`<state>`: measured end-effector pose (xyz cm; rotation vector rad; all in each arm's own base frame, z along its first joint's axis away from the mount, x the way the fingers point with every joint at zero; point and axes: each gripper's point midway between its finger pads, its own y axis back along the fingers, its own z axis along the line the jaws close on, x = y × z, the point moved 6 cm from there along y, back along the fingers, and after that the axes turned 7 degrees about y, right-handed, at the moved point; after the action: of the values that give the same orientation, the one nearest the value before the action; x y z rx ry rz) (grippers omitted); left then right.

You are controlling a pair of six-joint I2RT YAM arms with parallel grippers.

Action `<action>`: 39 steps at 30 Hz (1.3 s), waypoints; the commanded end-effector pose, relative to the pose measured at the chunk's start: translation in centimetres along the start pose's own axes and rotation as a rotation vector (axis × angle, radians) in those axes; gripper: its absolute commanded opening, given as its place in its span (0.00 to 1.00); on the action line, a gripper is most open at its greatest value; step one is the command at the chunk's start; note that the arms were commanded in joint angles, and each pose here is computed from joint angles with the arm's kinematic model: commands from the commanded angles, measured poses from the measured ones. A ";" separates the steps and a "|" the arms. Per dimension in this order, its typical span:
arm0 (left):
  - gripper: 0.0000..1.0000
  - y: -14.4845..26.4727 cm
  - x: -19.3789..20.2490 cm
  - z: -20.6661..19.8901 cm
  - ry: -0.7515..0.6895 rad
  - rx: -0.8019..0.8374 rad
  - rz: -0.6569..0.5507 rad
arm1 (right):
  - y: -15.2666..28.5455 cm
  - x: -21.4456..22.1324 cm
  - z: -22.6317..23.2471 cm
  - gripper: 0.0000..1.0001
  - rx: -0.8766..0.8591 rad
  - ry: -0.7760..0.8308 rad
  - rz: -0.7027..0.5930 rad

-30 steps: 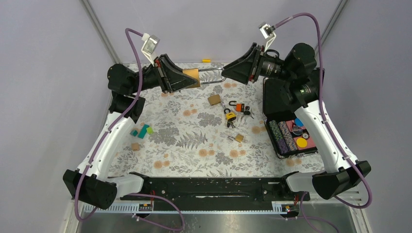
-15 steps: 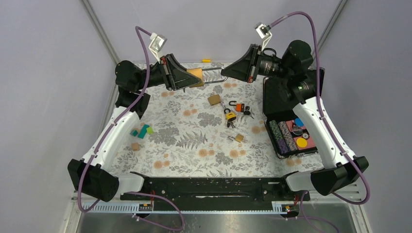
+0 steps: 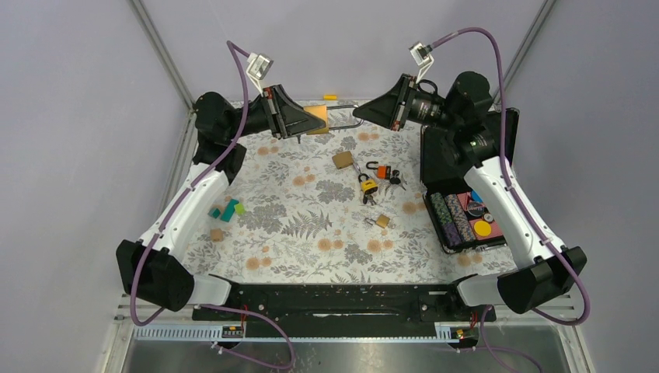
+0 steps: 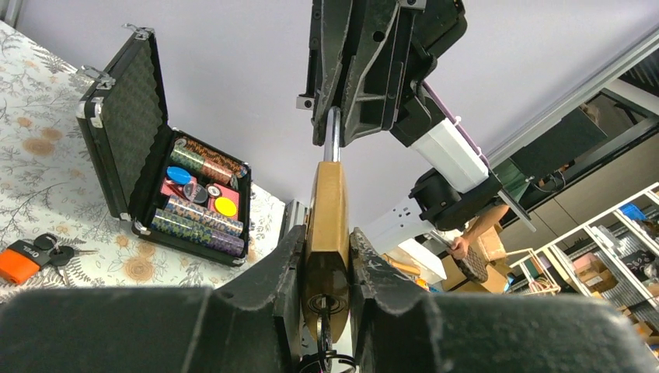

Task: Lock with the key
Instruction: Lock the lock.

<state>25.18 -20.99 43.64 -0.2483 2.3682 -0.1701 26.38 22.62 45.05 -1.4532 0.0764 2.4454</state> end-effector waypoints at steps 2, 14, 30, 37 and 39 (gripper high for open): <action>0.00 -3.8 1.2 -1.3 0.013 0.069 0.026 | -3.5 3.1 2.7 0.00 -0.140 -0.029 0.085; 0.00 -4.9 0.7 -1.4 0.019 0.088 0.020 | -5.4 5.7 2.7 0.00 -0.176 -0.088 0.147; 0.00 -5.3 1.6 -0.7 0.149 0.159 0.062 | -6.2 8.0 2.9 0.00 -0.234 -0.061 0.184; 0.00 -4.5 1.7 0.2 0.166 0.121 0.076 | -4.9 7.7 5.5 0.00 -0.468 -0.072 0.237; 0.00 -4.5 1.6 0.7 0.139 0.052 0.057 | -5.1 7.2 5.8 0.00 -0.480 -0.125 0.231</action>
<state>28.00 -21.95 43.09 -0.2895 2.4572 -0.2517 28.68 23.88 44.75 -1.4318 0.0113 2.3062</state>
